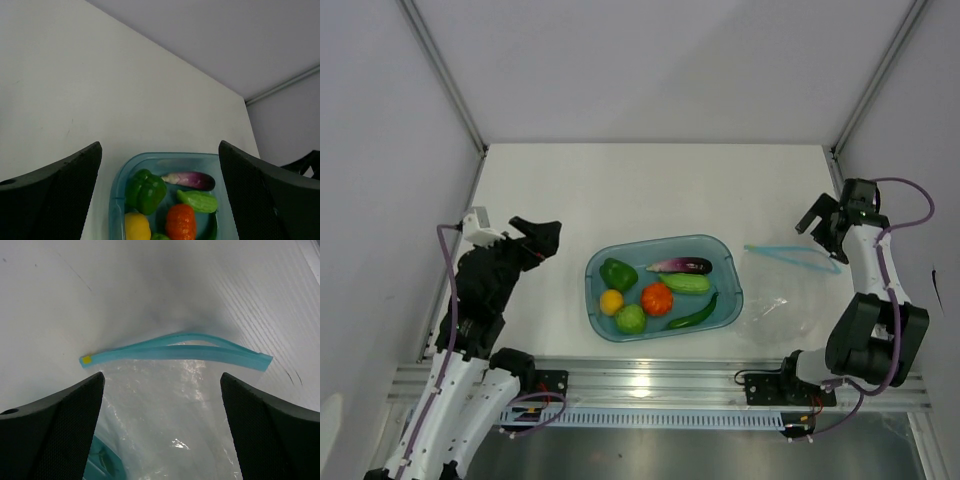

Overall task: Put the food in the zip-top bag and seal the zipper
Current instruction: Pick up the zipper food storage bag at the center of the board.

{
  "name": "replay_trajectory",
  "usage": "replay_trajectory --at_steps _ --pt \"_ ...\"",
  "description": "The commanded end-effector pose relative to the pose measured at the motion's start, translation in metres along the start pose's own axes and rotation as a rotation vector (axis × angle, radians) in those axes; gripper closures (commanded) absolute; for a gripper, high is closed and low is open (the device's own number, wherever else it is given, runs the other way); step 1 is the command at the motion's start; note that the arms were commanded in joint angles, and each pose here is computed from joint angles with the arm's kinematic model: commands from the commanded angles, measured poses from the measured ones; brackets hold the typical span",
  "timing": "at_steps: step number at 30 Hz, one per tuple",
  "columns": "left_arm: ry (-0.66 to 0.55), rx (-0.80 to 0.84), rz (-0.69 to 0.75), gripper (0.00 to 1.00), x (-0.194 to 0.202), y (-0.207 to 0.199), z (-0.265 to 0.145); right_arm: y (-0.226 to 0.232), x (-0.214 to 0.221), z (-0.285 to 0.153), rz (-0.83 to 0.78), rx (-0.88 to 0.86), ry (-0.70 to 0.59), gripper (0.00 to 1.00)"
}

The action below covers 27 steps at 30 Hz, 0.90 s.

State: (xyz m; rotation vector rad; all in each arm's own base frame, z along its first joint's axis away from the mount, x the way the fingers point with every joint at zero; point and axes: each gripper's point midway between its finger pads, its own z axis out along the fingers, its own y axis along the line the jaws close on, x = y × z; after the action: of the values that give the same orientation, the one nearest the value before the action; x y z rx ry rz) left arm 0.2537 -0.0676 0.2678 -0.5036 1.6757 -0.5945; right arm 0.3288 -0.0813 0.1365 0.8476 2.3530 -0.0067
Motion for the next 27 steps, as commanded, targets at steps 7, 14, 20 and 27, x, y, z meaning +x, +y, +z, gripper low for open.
replay_trajectory --at_steps 7,14,20,27 --pt "0.115 0.285 0.154 0.01 0.006 -0.058 0.007 0.06 -0.016 0.014 -0.133 -0.264 0.174 0.01" --pt "0.182 0.344 0.167 0.0 0.016 -0.068 0.016 0.062 0.031 0.047 -0.22 -0.271 0.344 0.01" --pt "0.222 0.382 0.156 0.01 0.025 -0.073 0.015 0.065 0.048 0.054 -0.254 -0.282 0.405 0.02" --pt "0.238 0.397 0.143 0.01 0.027 -0.075 0.012 0.059 0.057 0.057 -0.309 -0.194 0.419 0.04"
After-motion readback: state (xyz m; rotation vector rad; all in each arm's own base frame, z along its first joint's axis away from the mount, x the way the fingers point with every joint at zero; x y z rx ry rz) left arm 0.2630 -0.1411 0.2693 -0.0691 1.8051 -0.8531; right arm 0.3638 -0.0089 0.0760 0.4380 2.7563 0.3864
